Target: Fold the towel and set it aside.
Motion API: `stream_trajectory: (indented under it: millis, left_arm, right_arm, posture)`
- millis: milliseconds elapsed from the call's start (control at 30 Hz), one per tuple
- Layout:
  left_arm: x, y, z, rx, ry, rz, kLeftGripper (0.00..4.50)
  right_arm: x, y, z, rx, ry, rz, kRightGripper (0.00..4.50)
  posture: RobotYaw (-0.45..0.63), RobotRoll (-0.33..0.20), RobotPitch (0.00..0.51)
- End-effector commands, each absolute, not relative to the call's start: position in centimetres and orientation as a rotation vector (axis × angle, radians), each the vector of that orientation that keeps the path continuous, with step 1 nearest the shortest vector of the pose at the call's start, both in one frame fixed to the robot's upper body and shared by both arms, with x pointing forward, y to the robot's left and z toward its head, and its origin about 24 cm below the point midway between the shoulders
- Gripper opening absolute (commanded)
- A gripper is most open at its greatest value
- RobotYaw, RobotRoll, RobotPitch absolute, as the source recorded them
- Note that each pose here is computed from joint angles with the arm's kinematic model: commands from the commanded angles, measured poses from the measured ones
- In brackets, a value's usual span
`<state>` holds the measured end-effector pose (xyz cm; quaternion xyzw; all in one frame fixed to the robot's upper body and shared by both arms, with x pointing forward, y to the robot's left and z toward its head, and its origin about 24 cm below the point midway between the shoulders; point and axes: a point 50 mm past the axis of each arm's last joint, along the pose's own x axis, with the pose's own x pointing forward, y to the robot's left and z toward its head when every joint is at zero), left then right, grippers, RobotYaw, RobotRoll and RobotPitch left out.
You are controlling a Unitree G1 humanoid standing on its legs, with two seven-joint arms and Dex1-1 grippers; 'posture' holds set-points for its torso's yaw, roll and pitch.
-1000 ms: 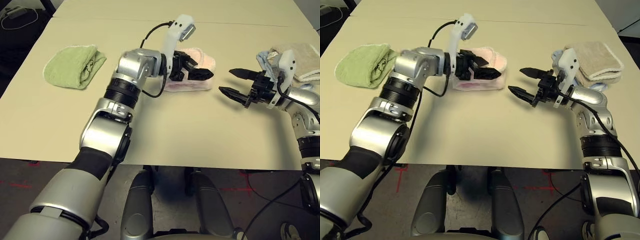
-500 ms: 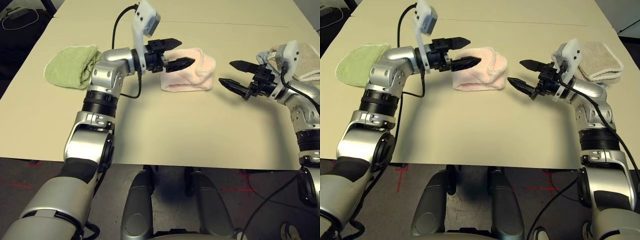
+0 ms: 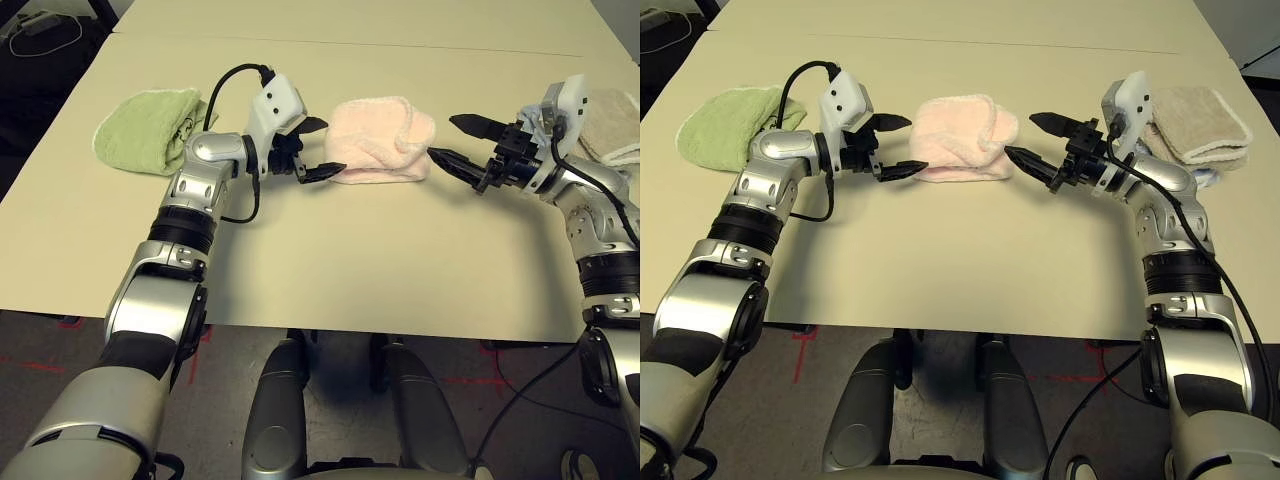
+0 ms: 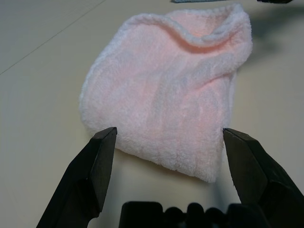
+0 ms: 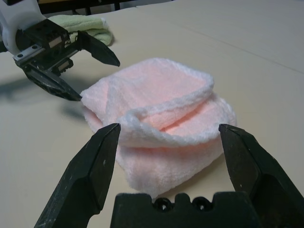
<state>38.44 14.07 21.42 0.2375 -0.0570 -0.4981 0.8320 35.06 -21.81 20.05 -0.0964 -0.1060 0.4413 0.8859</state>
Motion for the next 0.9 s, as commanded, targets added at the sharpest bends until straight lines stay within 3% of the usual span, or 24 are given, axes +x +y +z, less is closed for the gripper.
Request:
stream_trajectory:
  millis: [33,200,500,600,800,900]
  left_arm:
    - [38.18,14.01,21.05,0.45,-0.137,-1.07,4.48]
    - [38.09,14.29,20.97,0.446,-0.137,-1.061,4.5]
    - [38.14,14.58,21.32,0.449,-0.133,-1.042,4.5]
    - [38.27,14.65,21.45,0.443,-0.131,-1.032,4.5]
    - [38.59,14.79,21.66,0.405,-0.13,-1.003,4.5]
    - [38.72,14.85,21.7,0.395,-0.127,-1.0,3.58]
  right_arm:
    - [35.06,-21.78,19.88,-0.212,-0.21,0.944,4.5]
    - [34.96,-21.61,19.75,-0.209,-0.207,0.964,4.39]
    - [34.91,-21.6,19.77,-0.201,-0.206,0.98,1.25]
    - [34.9,-21.6,19.76,-0.202,-0.204,0.984,0.02]
    - [34.85,-21.65,19.77,-0.202,-0.204,0.984,0.02]
    - [34.87,-21.64,19.87,-0.204,-0.207,0.984,0.0]
  posture:
    - [0.09,0.0,0.244]
    - [0.09,0.0,0.24]
    - [0.09,0.0,0.236]
    - [0.09,0.0,0.236]
    - [0.09,0.0,0.233]
    - [0.09,0.0,0.232]
